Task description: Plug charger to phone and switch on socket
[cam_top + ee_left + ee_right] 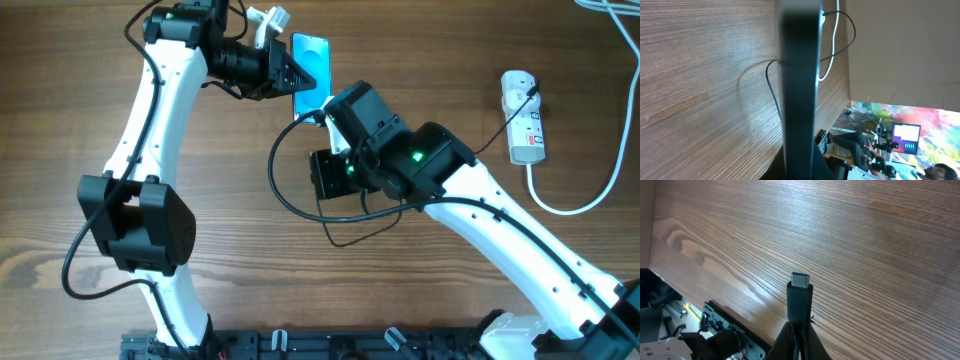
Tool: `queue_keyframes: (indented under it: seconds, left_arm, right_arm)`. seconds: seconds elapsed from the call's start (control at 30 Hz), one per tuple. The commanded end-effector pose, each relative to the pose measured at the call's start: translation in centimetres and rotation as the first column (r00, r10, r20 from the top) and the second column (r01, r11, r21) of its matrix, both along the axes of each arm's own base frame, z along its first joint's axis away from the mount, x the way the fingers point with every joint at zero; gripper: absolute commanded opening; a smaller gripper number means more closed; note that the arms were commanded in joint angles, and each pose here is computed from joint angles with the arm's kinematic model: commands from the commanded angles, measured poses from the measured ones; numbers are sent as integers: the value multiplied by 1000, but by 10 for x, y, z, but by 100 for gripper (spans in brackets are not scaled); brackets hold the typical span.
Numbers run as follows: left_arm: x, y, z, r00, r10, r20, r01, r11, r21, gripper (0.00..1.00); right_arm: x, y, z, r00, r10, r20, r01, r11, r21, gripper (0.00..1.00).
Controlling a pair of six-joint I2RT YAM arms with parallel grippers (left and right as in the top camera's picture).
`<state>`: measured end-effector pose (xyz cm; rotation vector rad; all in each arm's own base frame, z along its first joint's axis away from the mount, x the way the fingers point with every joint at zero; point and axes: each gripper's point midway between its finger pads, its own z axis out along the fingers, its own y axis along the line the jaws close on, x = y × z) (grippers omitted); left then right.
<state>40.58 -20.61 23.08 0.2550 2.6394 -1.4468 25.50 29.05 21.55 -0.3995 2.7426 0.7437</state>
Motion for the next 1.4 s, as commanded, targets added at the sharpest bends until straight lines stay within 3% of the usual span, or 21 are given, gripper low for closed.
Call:
queue_keyframes:
  seconds: [0.0, 0.1, 0.5, 0.67, 1.0, 1.37]
  left_arm:
    - [-7, -8, 22, 998, -43, 40, 46, 996, -81, 4]
    - [-11, -13, 32, 998, -62, 33, 66, 987, -147, 4]
    - [-20, -12, 30, 989, -114, 89, 126, 982, -140, 4]
    - [-24, -18, 45, 987, -129, 90, 147, 962, -230, 4]
    - [-21, -14, 34, 989, -120, 91, 133, 977, -165, 4]
    - [-22, -14, 35, 989, -120, 90, 134, 976, -171, 4]
  right_arm:
    - [5, -5, 10, 998, -38, 40, 38, 999, 1, 4]
    - [6, -6, 10, 998, -58, 40, 58, 998, -1, 4]
    - [23, -9, 17, 991, -133, 33, 131, 990, 55, 4]
    - [21, -6, 18, 992, -121, 20, 119, 990, 72, 4]
    - [25, -6, 19, 991, -128, 38, 125, 990, 72, 4]
    - [28, -5, 21, 990, -131, 52, 127, 989, 78, 4]
